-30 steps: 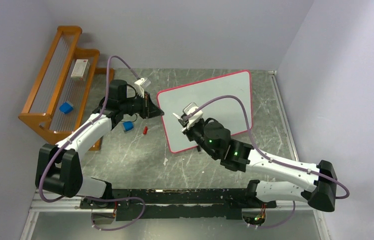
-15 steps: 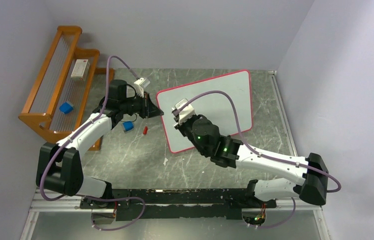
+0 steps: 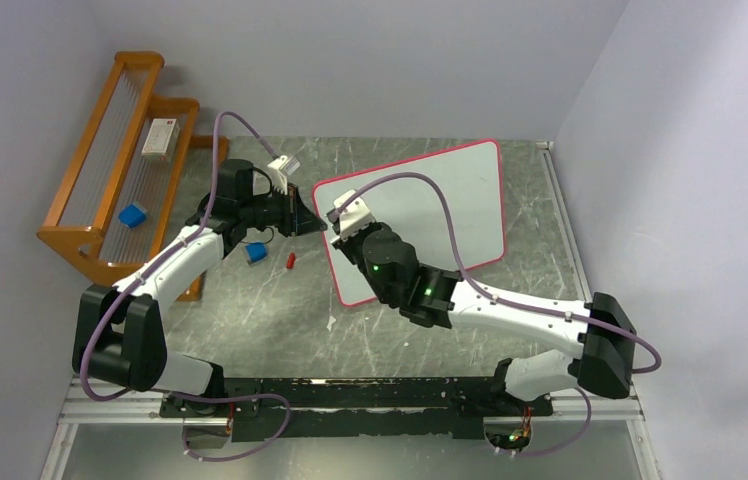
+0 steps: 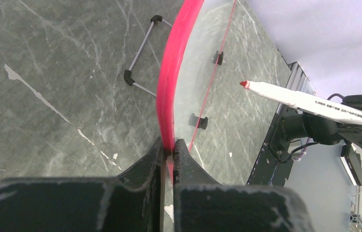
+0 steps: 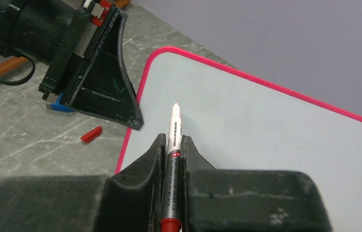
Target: Write a sentence on the whiteboard
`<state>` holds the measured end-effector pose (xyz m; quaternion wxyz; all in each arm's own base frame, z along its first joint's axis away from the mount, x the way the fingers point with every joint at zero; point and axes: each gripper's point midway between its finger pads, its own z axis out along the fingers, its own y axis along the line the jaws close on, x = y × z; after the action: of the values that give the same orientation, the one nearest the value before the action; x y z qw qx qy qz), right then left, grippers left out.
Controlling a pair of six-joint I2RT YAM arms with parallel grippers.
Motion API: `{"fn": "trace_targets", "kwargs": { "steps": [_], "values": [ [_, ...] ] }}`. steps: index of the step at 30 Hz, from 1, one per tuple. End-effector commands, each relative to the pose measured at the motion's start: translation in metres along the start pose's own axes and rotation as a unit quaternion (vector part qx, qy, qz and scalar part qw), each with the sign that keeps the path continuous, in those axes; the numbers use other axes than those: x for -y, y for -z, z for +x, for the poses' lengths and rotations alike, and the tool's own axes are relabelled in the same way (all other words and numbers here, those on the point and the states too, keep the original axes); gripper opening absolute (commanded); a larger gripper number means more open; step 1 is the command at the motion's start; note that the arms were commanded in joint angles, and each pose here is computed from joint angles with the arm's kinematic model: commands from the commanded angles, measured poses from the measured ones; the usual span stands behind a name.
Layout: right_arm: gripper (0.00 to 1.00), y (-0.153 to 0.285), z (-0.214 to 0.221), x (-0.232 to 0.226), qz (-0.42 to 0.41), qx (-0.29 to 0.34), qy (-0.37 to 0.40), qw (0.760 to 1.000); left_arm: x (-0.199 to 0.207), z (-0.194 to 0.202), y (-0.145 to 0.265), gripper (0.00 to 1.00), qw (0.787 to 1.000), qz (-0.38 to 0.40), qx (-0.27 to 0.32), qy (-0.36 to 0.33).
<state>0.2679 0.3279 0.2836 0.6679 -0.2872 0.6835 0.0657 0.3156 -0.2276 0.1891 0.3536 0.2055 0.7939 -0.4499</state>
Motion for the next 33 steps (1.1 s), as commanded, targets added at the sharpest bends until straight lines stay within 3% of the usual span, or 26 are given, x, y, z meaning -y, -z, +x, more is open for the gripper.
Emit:
{"fn": "trace_targets", "kwargs": {
  "steps": [1, 33],
  "values": [
    [0.00, -0.007, -0.015, 0.005, 0.031, 0.014, -0.014, 0.999, -0.016, 0.003, 0.004, 0.05, 0.999, -0.042, -0.005, 0.004],
    [0.00, -0.024, -0.014, -0.011, 0.047, 0.000, 0.007, 0.999, -0.008, -0.003, 0.007, 0.05, 0.999, -0.034, 0.005, -0.008]
  ]
}}
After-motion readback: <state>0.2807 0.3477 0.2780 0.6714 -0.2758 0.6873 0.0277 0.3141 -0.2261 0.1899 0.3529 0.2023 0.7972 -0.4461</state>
